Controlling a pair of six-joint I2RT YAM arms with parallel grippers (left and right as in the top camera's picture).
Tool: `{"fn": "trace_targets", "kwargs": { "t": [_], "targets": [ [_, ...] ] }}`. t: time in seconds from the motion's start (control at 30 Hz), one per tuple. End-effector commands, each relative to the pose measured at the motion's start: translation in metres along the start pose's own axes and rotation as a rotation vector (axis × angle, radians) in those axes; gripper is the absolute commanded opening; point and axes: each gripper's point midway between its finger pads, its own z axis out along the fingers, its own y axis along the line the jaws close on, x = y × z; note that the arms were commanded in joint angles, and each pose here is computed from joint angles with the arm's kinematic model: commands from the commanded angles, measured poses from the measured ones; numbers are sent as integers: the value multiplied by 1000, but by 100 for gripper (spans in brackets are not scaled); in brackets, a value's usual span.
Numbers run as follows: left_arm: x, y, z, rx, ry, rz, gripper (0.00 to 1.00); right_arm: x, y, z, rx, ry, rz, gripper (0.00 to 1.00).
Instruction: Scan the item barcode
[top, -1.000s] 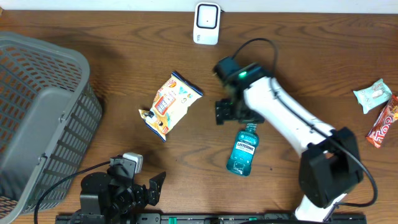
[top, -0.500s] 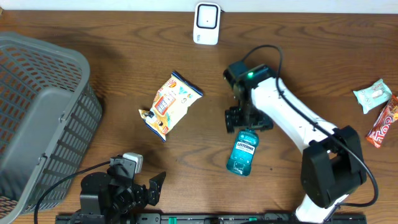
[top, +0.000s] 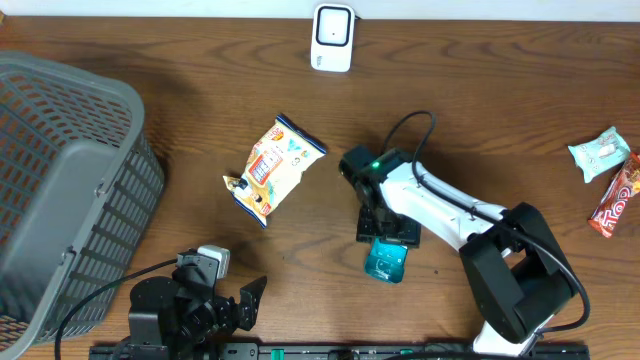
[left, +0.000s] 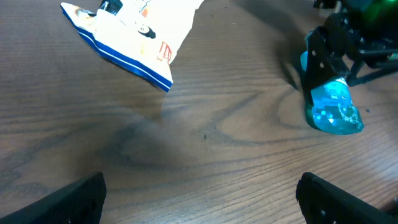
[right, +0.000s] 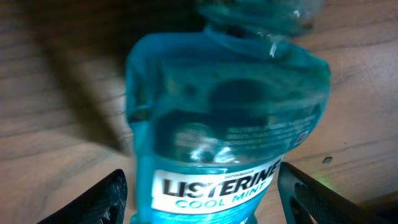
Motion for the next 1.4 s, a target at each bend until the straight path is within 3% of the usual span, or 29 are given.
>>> {"fn": "trace_targets", "kwargs": {
  "t": [0.0, 0.13, 0.4, 0.53, 0.63, 0.77, 0.9, 1.03, 1.37],
  "targets": [
    [-3, 0, -2, -6, -9, 13, 98, -4, -2, 6, 42, -32, 40, 71],
    [-3, 0, -2, -6, -9, 13, 98, 2, -10, 21, 111, 14, 35, 67],
    [-3, 0, -2, -6, -9, 13, 98, 9, -10, 46, 163, 87, 25, 41],
    [-3, 0, -2, -6, -9, 13, 98, 1, 9, 45, 69, 69, -51, 31],
    [-3, 0, -2, -6, -9, 13, 98, -3, 33, 41, -67, 86, -155, 28],
    [-3, 0, -2, -6, -9, 13, 98, -9, 67, 25, -315, 73, -415, 27],
    [-3, 0, -2, -6, -9, 13, 98, -18, 59, 26, -288, 21, -606, 29],
    [-3, 0, -2, -6, -9, 13, 98, -38, 42, 29, -162, -56, -635, 31],
    [-3, 0, -2, -6, -9, 13, 98, -62, 54, -5, -149, -138, -644, 61]
  ]
}}
